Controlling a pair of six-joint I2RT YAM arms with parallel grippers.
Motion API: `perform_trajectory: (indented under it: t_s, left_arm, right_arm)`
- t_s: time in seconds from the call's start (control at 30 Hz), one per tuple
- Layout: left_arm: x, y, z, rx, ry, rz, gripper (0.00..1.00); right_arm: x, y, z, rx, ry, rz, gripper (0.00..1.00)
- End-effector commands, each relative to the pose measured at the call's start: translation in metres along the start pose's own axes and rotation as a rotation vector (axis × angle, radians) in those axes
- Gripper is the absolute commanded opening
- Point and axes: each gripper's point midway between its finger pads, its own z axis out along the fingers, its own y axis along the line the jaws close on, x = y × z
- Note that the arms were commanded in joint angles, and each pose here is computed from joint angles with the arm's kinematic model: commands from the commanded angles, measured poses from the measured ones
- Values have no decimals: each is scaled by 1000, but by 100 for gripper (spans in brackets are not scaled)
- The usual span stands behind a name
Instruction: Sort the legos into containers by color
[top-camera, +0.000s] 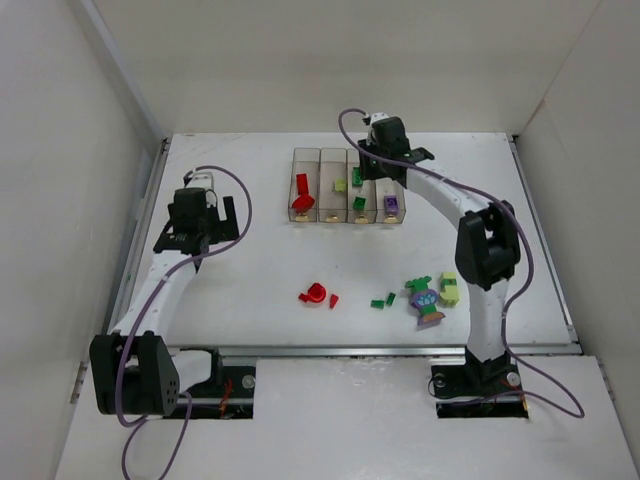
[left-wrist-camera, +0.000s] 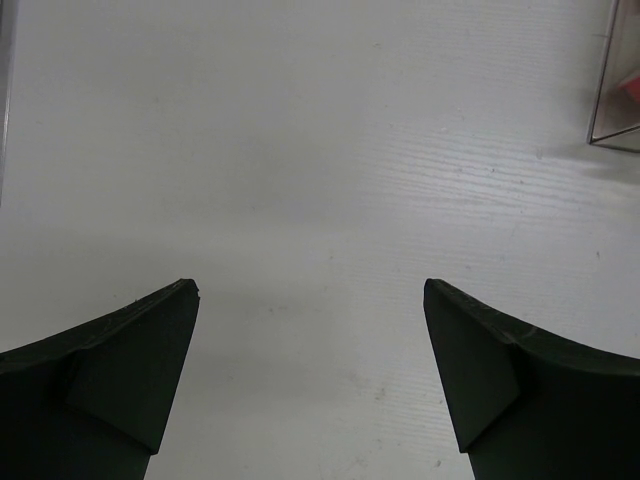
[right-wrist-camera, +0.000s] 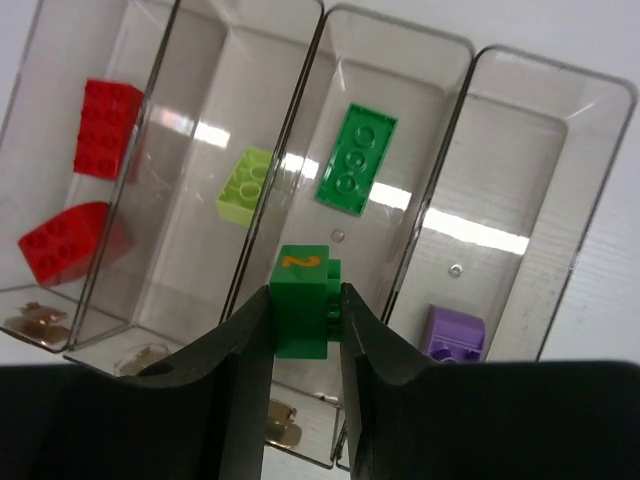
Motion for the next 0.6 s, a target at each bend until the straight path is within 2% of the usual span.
perform_trajectory:
  t_s: [0.0, 0.07, 0.1, 0.17, 0.2, 0.27, 0.3, 0.33, 0.37, 0.47, 0.5, 0.57]
  left_arm:
    - [-10, -4, -6, 23, -54, 21, 93]
    - [-9, -13, -7, 80, -50, 53, 93]
    - [-6, -17, -8, 114, -39, 101, 93]
    - [-1, -41, -14, 254, -20, 176, 93]
    - [-1, -54, -17, 308, -13, 222, 93]
    - [-5, -73, -22, 386, -15, 346, 93]
    - [4, -89, -26, 431, 23, 419, 96]
    - [3, -98, -30, 466, 27, 481, 100]
    - [2, -105, -33, 495, 21, 596, 100]
    - [9, -150, -62, 677, 50, 809, 100]
    - [8, -166, -74, 747, 26, 893, 100]
    - [43, -194, -97, 878, 97, 1036, 100]
  right_arm:
    - [-18, 6, -11, -13, -14, -29, 32]
    - [-14, 5, -7, -11, -4, -30, 45]
    - [-14, 5, -7, -11, -4, -30, 59]
    - [-12, 7, -11, -24, 4, -30, 68]
    - [-19, 11, -18, -43, -12, -30, 75]
    - [-22, 14, -31, -60, -33, -30, 82]
    - [-24, 14, -36, -62, -45, -30, 91]
    - [-27, 15, -43, -72, -57, -30, 96]
    - [-29, 15, -53, -75, -79, -30, 100]
    - [-20, 15, -65, -78, -87, -7, 100]
    - [-24, 15, -78, -82, -111, 4, 100]
    - [-17, 14, -85, -81, -108, 4, 100]
